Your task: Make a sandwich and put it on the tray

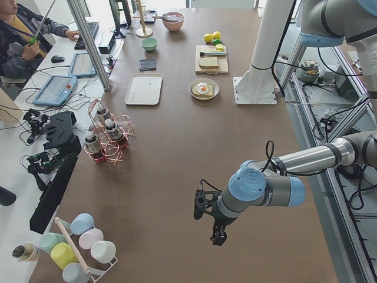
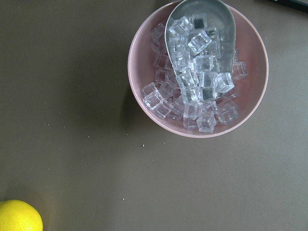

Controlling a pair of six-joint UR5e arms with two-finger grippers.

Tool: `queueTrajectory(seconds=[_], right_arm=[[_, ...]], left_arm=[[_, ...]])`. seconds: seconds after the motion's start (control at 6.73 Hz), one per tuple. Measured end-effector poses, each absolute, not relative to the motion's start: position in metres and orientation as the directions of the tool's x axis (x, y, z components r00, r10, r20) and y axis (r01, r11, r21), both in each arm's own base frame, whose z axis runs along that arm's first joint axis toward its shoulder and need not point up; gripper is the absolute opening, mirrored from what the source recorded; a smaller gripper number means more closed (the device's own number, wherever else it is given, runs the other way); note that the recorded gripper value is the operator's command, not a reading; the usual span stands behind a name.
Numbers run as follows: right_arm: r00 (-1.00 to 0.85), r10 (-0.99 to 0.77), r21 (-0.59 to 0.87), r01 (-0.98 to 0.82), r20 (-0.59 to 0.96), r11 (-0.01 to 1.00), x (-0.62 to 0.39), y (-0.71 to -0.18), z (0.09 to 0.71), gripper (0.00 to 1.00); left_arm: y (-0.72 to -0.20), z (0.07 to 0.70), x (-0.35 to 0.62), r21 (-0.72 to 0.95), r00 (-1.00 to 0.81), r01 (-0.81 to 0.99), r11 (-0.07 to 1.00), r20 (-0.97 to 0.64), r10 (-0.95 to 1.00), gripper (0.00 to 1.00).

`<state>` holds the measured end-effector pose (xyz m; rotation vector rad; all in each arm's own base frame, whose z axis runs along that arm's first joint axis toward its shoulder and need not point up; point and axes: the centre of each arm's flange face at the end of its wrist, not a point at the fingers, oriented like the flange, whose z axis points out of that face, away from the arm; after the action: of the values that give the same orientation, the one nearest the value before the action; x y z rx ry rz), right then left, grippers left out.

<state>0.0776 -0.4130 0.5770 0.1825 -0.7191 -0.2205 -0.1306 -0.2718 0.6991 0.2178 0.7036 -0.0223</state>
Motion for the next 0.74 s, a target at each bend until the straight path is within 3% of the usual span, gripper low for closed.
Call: queueTrajectory(seconds=[0.74], right_arm=[[0.729,-0.272,0.246,0.146,0.629,0.958,0.0759,-0.4139,0.5768,1.0]], left_arm=[[-0.2685,0.7015,-0.1292,0.187,0.762,0.088,0.978,-0.645,0.055,0.97]])
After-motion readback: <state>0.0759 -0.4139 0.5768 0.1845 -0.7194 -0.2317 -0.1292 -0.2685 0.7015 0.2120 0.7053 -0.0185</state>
